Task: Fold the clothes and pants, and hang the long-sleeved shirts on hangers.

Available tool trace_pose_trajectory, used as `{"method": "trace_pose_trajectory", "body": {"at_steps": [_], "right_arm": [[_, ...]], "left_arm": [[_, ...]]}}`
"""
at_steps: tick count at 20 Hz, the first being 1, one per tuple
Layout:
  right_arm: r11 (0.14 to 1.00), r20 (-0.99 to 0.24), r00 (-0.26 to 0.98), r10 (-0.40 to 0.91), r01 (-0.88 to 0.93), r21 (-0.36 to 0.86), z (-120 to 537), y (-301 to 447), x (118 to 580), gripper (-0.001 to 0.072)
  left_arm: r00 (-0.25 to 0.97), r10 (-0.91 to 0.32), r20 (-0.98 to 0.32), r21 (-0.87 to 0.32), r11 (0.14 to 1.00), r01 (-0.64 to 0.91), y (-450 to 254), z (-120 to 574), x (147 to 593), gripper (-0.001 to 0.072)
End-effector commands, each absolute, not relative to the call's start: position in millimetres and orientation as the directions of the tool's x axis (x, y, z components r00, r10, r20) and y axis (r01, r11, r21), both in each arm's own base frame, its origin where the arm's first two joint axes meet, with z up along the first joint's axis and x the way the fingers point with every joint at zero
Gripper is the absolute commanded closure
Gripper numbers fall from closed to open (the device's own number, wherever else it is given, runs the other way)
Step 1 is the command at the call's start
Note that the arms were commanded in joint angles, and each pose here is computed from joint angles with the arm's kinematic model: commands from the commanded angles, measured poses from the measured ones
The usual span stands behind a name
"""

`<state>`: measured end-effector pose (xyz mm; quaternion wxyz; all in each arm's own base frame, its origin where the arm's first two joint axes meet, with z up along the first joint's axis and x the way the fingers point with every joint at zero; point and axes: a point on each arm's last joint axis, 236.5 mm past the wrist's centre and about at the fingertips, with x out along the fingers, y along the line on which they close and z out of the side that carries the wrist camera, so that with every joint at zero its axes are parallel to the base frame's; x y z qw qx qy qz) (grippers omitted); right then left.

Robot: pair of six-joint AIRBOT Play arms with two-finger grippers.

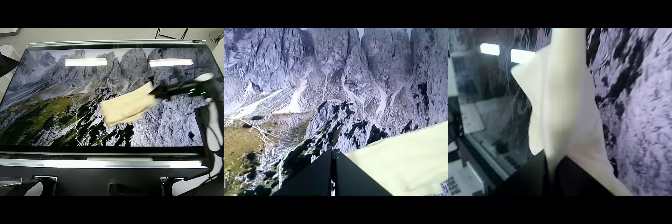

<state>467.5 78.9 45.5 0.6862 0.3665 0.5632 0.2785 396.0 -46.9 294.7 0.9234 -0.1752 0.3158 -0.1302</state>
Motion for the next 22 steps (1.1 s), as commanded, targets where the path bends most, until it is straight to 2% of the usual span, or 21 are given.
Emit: {"method": "trace_pose_trajectory", "body": {"at_steps": [1, 5, 9, 12, 16, 19, 20, 22], "right_arm": [[0.695, -0.664, 0.421, 0.618, 0.101, 0.712, 114.8, -36.7, 475.6, 0.0682], [0.682, -0.651, 0.634, 0.417, 0.255, 0.685, 172.4, -153.2, 456.1, 0.0682], [0.630, -0.639, 0.729, 0.246, 0.381, 0.676, 197.1, -232.1, 425.2, 0.0682], [0.542, -0.605, 0.787, 0.119, 0.460, 0.704, 213.2, -278.9, 406.7, 0.0682], [0.506, -0.635, 0.767, 0.092, 0.513, 0.693, 218.6, -293.9, 366.5, 0.0682], [0.399, -0.669, 0.744, 0.001, 0.613, 0.682, 215.9, -323.8, 334.1, 0.0683], [0.394, -0.717, 0.697, -0.016, 0.663, 0.636, 203.7, -329.5, 320.4, 0.0682], [0.369, -0.862, 0.507, -0.017, 0.804, 0.466, 160.8, -331.0, 279.1, 0.0682]], "left_arm": [[0.778, -0.346, -0.524, -0.405, 0.905, 0.130, -45.9, 297.8, 399.0, 0.0680], [0.778, -0.349, -0.522, -0.408, 0.904, 0.131, -46.6, 298.1, 398.9, 0.0680], [0.778, -0.349, -0.522, -0.408, 0.903, 0.132, -46.7, 298.1, 398.8, 0.0680], [0.778, -0.349, -0.523, -0.408, 0.904, 0.131, -46.6, 298.0, 398.9, 0.0680], [0.778, -0.349, -0.522, -0.408, 0.904, 0.132, -46.6, 298.1, 398.9, 0.0680], [0.778, -0.349, -0.522, -0.405, 0.904, 0.134, -46.7, 298.2, 398.7, 0.0680], [0.778, -0.350, -0.522, -0.405, 0.904, 0.134, -46.8, 298.2, 398.7, 0.0680], [0.778, -0.349, -0.522, -0.405, 0.904, 0.134, -46.7, 298.2, 398.7, 0.0680]]}}
